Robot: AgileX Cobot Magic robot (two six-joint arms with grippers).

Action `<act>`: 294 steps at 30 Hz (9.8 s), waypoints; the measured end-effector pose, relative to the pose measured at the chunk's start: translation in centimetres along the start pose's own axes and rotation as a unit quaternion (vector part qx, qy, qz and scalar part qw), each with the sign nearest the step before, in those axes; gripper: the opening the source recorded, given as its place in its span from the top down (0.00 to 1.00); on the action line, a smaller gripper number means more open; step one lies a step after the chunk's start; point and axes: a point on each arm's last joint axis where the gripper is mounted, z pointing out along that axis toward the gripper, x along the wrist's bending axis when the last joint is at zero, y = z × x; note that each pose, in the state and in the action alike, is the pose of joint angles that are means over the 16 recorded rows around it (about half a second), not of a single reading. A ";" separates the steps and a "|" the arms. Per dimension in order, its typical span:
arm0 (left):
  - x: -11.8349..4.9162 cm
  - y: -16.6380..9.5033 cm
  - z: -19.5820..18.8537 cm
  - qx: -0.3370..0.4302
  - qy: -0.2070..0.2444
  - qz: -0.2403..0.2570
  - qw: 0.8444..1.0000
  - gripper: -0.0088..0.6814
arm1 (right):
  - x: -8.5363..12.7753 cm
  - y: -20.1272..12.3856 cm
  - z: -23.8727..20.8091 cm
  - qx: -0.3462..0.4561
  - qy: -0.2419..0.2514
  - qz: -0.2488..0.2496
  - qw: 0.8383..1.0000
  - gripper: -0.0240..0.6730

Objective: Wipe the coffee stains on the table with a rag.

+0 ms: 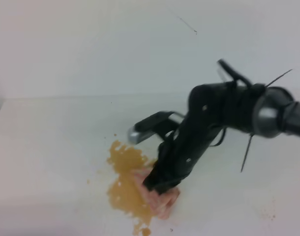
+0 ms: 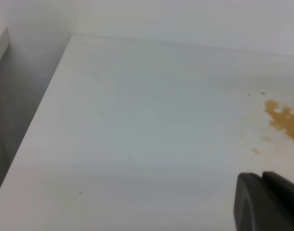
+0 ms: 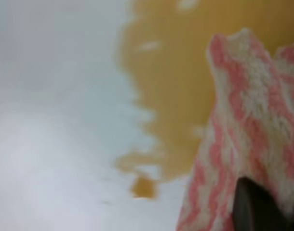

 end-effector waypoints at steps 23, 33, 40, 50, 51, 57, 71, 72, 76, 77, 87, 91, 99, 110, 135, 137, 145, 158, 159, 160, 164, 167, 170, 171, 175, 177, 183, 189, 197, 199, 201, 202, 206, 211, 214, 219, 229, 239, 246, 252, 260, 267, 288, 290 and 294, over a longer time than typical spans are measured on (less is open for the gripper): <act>0.0 0.0 0.0 0.000 0.000 0.000 1.000 0.99 | 1.2 -1.0 4.9 0.072 -0.047 -0.026 0.996 0.96; 0.0 0.0 0.0 0.000 0.000 0.000 1.000 0.99 | -4.8 -1.2 3.7 0.042 -0.044 0.063 0.996 0.95; 0.0 0.0 0.0 0.000 0.000 0.000 1.000 0.99 | -5.3 -0.5 3.7 -0.007 0.011 0.100 0.995 0.93; 0.0 0.0 0.0 0.000 0.000 0.000 1.000 0.99 | -1.3 0.9 4.5 -0.052 0.074 0.081 0.993 0.92; 0.0 0.0 0.0 0.000 0.000 0.000 1.000 0.99 | -0.8 1.0 4.6 -0.054 0.077 0.076 0.993 0.92; 0.0 0.0 0.0 0.000 0.000 0.000 1.000 0.99 | 2.3 1.9 5.0 -0.057 0.094 0.040 0.993 0.92; 0.0 0.0 0.0 0.000 0.000 0.000 1.000 0.99 | 5.8 4.5 7.3 -0.023 0.081 -0.011 0.996 0.93; 0.0 0.0 0.0 0.000 0.000 0.000 1.000 0.99 | 5.6 4.6 7.5 -0.020 0.073 -0.011 0.997 0.93; 0.0 0.0 0.0 0.000 0.000 0.000 1.000 0.99 | 4.0 5.1 7.7 -0.014 0.035 -0.008 0.999 0.93; 0.0 0.0 0.0 0.000 0.000 0.000 1.000 0.99 | 3.4 5.2 7.6 -0.014 0.025 -0.006 1.000 0.93; 0.0 -0.1 0.0 0.000 0.000 0.000 1.000 0.99 | -4.1 5.5 5.7 -0.025 -0.037 0.049 0.998 0.93; 0.0 -0.1 0.0 0.000 0.000 0.000 1.000 0.99 | -6.4 5.3 5.2 -0.035 -0.044 0.077 0.995 0.94; 0.0 0.0 0.0 0.000 0.000 0.000 1.000 0.99 | -7.3 6.3 5.7 -0.068 -0.027 0.106 0.992 0.93; 0.0 0.0 0.0 0.000 0.000 0.000 1.000 0.99 | -3.2 10.1 8.6 -0.084 0.038 0.078 0.993 0.92; 0.0 0.0 0.0 0.000 0.000 0.000 1.000 0.99 | -4.6 10.1 7.7 -0.009 -0.050 0.070 0.996 0.92; 0.0 0.0 0.0 0.000 0.000 0.000 1.000 0.99 | -6.7 9.8 7.0 -0.009 -0.067 0.085 0.994 0.92; 0.0 0.0 0.0 0.000 0.000 0.000 1.000 0.99 | -12.9 8.9 1.7 -0.025 -0.121 0.133 0.983 0.92; 0.0 0.0 0.0 0.000 0.000 0.000 1.000 0.99 | -12.0 9.6 -11.7 -0.135 -0.164 0.115 0.971 0.92; 0.0 0.0 0.0 0.000 0.000 0.000 1.000 0.99 | -11.7 9.6 -12.6 -0.142 -0.165 0.111 0.970 0.92; 0.0 0.0 0.0 0.000 0.000 0.000 1.000 0.99 | -11.4 9.5 -13.4 -0.149 -0.166 0.106 0.969 0.92; 0.0 0.0 0.0 0.000 0.000 0.000 1.000 0.99 | -10.4 9.3 -16.3 -0.174 -0.169 0.090 0.966 0.92; 0.0 0.0 0.0 0.000 0.000 0.000 1.000 0.99 | -9.8 9.1 -18.0 -0.186 -0.172 0.075 0.965 0.92; 0.0 0.0 0.0 0.000 0.000 0.000 1.000 0.99 | -9.2 8.8 -19.2 -0.192 -0.172 0.058 0.965 0.92; 0.0 0.0 0.0 0.000 0.000 0.000 1.000 0.99 | -9.0 8.7 -19.5 -0.193 -0.171 0.053 0.965 0.92; 0.0 0.0 0.0 0.000 0.000 0.000 1.000 0.99 | -8.4 8.1 -20.5 -0.192 -0.168 0.034 0.966 0.92; 0.0 0.0 0.0 0.000 0.000 0.000 1.000 0.99 | -8.1 7.7 -20.8 -0.190 -0.166 0.028 0.967 0.92; 0.0 0.0 0.0 0.000 0.000 0.000 1.000 0.99 | -7.1 6.2 -21.9 -0.189 -0.161 0.014 0.969 0.92; 0.0 0.0 0.0 0.000 0.000 0.000 1.000 0.99 | -5.9 3.8 -23.2 -0.201 -0.166 0.013 0.965 0.92; 0.0 0.0 0.0 0.000 0.000 0.000 1.000 0.99 | -4.5 -0.8 -22.9 -0.209 -0.173 0.014 0.962 0.92; 0.0 0.0 0.0 0.000 0.000 0.000 1.000 0.99 | -4.3 -2.1 -22.1 -0.205 -0.173 0.015 0.963 0.92; 0.0 0.0 0.0 0.000 0.000 0.000 1.000 0.99 | -4.2 -3.2 -21.1 -0.199 -0.172 0.016 0.965 0.92; 0.0 0.0 0.0 0.000 0.000 0.000 1.000 0.99 | -4.2 -3.8 -20.5 -0.195 -0.172 0.017 0.965 0.92; 0.0 -0.1 0.0 0.000 0.000 0.000 1.000 0.99 | -4.4 -5.8 -17.9 -0.174 -0.169 0.021 0.970 0.92; 0.0 -0.1 0.0 0.000 0.000 0.000 1.000 0.99 | -4.8 -7.3 -15.0 -0.150 -0.164 0.027 0.975 0.92; 0.0 -0.1 0.0 0.000 0.000 0.000 1.000 0.99 | -5.1 -7.7 -13.7 -0.137 -0.161 0.030 0.977 0.92; 0.0 -0.1 0.0 0.000 0.000 0.000 1.000 0.99 | -5.4 -8.0 -12.4 -0.120 -0.156 0.035 0.980 0.91; 0.0 0.0 0.0 0.000 0.000 0.000 1.000 0.99 | -5.4 -8.1 -12.2 -0.097 -0.148 0.044 0.983 0.69; 0.0 0.0 0.0 0.000 0.000 0.000 1.000 0.99 | -4.3 -7.8 -16.0 -0.106 -0.154 0.035 0.982 0.56; 0.0 0.0 0.0 0.000 0.000 0.000 1.000 0.99 | -2.4 -9.3 -22.3 -0.166 -0.201 0.019 0.965 0.76; 0.0 0.0 0.0 0.000 0.000 0.000 1.000 0.99 | -0.6 -13.3 -26.1 -0.239 -0.256 0.019 0.937 0.92; 0.0 0.0 0.0 0.000 0.000 0.000 1.000 0.99 | 0.9 -19.1 -25.5 -0.313 -0.287 0.022 0.905 0.96; 0.0 0.0 0.0 0.000 0.000 0.000 1.000 0.99 | 1.1 -22.0 -22.9 -0.313 -0.282 0.027 0.906 0.96; 0.0 -0.1 0.0 0.000 0.000 0.000 1.000 0.99 | 2.8 -29.6 -26.1 -0.435 -0.379 0.102 0.810 0.96; 0.0 -0.1 0.0 0.000 0.000 0.000 1.000 0.99 | 2.9 -30.6 -25.5 -0.459 -0.390 0.114 0.790 0.96; 0.0 0.0 0.0 0.000 0.000 0.000 1.000 0.99 | 2.9 -32.2 -23.3 -0.494 -0.402 0.133 0.760 0.96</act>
